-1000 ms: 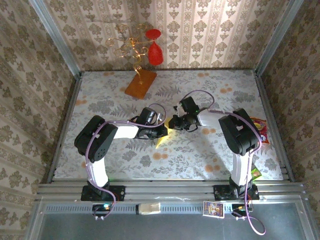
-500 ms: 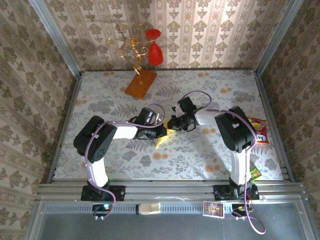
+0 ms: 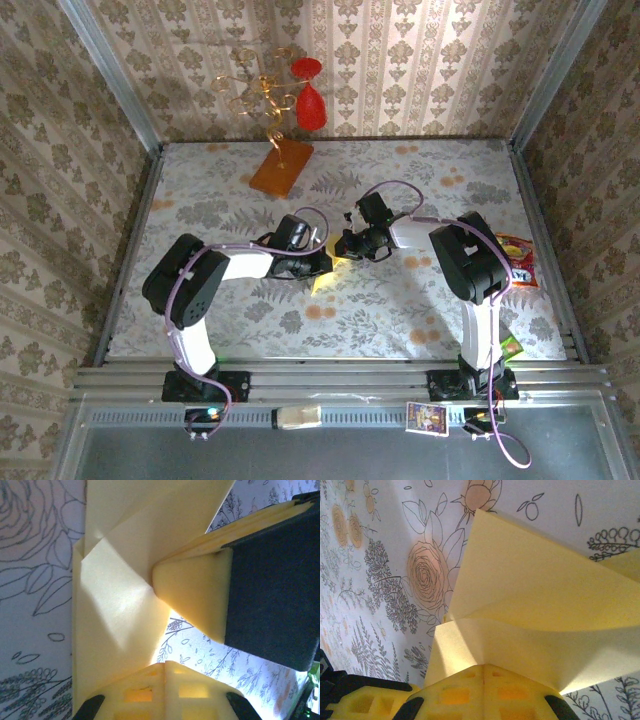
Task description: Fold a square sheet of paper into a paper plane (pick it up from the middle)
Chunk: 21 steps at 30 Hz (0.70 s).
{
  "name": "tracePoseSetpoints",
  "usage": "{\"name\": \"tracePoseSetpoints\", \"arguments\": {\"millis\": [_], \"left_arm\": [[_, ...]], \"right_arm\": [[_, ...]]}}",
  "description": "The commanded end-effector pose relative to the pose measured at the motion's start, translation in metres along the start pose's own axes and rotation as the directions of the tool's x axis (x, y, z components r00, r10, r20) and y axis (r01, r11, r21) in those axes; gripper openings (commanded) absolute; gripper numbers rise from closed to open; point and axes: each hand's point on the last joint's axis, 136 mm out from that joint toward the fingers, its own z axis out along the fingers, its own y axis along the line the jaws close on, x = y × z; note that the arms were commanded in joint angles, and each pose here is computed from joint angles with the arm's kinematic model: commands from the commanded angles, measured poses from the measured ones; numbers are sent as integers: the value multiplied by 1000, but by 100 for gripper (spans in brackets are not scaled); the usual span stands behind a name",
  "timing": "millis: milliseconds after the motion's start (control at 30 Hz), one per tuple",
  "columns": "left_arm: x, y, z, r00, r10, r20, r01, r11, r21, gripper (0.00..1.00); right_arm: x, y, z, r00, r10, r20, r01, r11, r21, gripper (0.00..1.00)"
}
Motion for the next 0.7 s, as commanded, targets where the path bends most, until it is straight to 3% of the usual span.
{"name": "tracePoseSetpoints", "arguments": {"millis": [0, 267, 667], "left_arm": [[-7, -4, 3, 1000, 17, -7, -17, 1000, 18, 0], [5, 21, 10, 999, -4, -54, 0, 997, -79, 0], [89, 52, -7, 976, -92, -198, 62, 986, -154, 0]], "right_arm": [[10, -25, 8, 998, 38, -45, -34, 996, 77, 6], [13, -27, 9, 997, 45, -57, -40, 995, 86, 6], [18, -37, 9, 994, 73, -82, -61, 988, 141, 6]]}}
